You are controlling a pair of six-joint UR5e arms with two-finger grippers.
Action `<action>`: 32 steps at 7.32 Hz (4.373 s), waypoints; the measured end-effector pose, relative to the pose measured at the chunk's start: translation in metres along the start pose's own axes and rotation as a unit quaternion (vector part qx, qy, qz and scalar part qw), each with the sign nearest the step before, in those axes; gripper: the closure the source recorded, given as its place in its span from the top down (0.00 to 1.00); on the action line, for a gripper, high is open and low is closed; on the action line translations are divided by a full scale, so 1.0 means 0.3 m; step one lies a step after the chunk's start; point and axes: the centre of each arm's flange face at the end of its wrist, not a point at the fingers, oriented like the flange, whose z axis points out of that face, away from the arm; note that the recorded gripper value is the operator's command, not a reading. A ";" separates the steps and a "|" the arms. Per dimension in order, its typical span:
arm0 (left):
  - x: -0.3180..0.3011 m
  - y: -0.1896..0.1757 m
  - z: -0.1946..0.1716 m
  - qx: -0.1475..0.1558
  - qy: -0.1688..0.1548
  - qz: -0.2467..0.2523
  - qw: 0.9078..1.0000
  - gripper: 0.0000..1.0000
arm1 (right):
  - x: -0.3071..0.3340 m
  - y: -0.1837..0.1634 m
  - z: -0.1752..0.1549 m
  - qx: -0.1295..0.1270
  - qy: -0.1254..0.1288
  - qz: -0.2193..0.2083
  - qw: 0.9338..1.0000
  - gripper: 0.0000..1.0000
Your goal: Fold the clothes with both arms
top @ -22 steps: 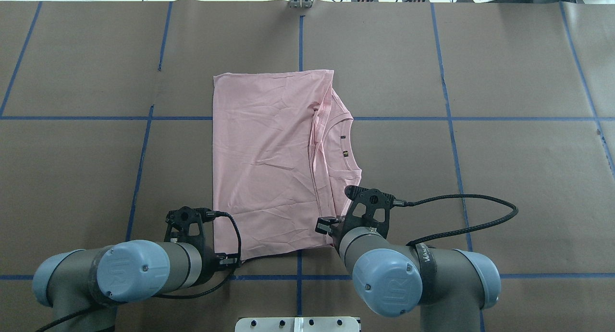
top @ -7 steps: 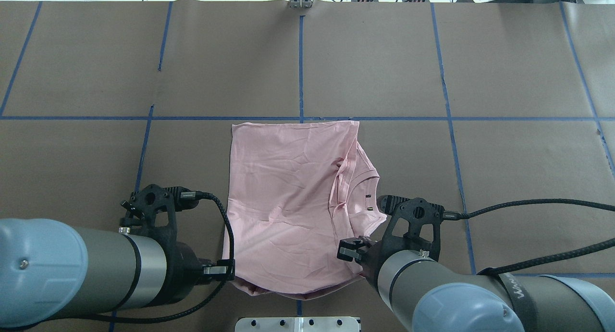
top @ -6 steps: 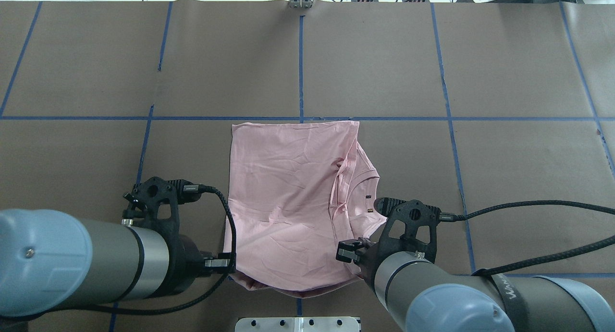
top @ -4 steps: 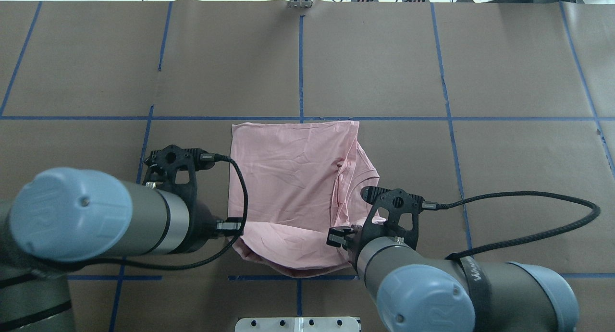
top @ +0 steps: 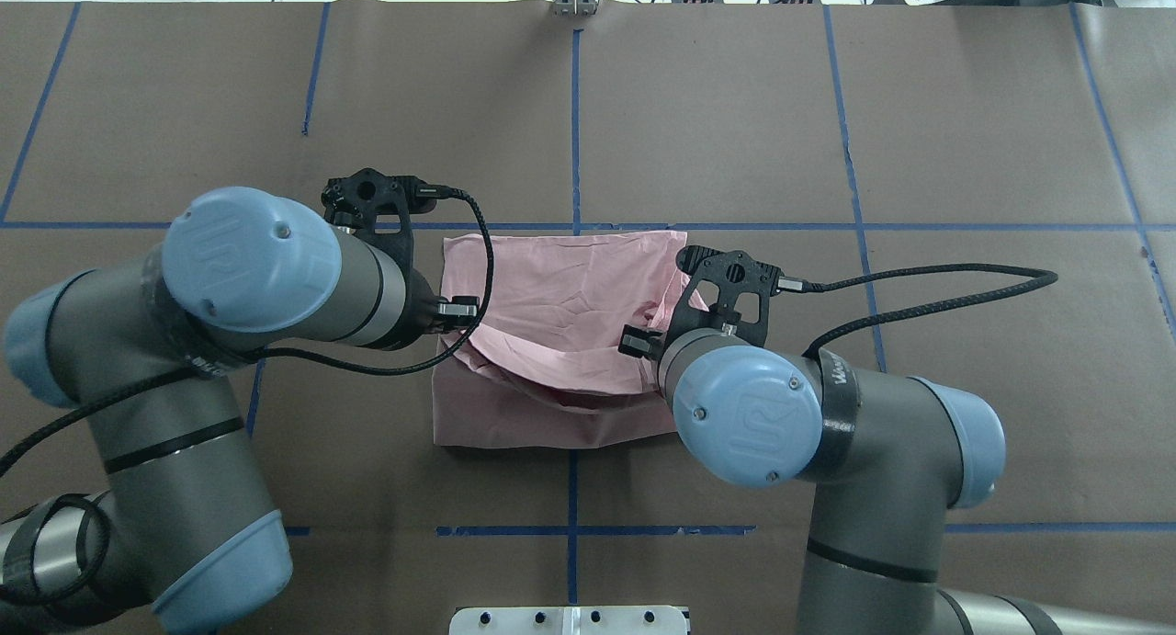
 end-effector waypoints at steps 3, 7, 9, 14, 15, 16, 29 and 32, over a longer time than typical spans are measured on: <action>-0.129 -0.430 0.317 0.052 -0.039 0.032 0.997 1.00 | -0.198 -0.353 0.423 0.010 0.048 -0.034 0.998 1.00; -0.351 -0.672 0.334 0.046 -0.012 0.098 0.994 1.00 | -0.112 -0.830 0.630 -0.047 0.015 -0.103 0.993 1.00; -0.391 -0.618 0.239 0.057 0.006 0.110 0.992 1.00 | -0.034 -0.931 0.564 -0.075 -0.002 -0.111 0.991 1.00; -1.040 -0.627 -0.151 0.050 -0.024 0.265 0.963 1.00 | 0.871 -1.243 0.150 -0.136 -0.001 -0.250 0.959 1.00; -1.242 -0.637 -0.224 0.045 -0.038 0.293 0.954 1.00 | 1.107 -1.287 0.112 -0.145 0.002 -0.270 0.952 1.00; -1.428 -0.624 -0.287 0.042 -0.055 0.310 0.948 1.00 | 1.315 -1.304 0.092 -0.152 0.012 -0.271 0.950 1.00; -2.321 -0.276 -0.199 -0.063 0.012 0.131 0.989 1.00 | 2.159 -1.053 0.042 -0.195 0.043 -0.167 0.966 1.00; -2.289 -0.311 -0.264 -0.077 -0.044 0.115 0.989 1.00 | 2.160 -1.050 0.042 -0.195 0.040 -0.166 0.966 1.00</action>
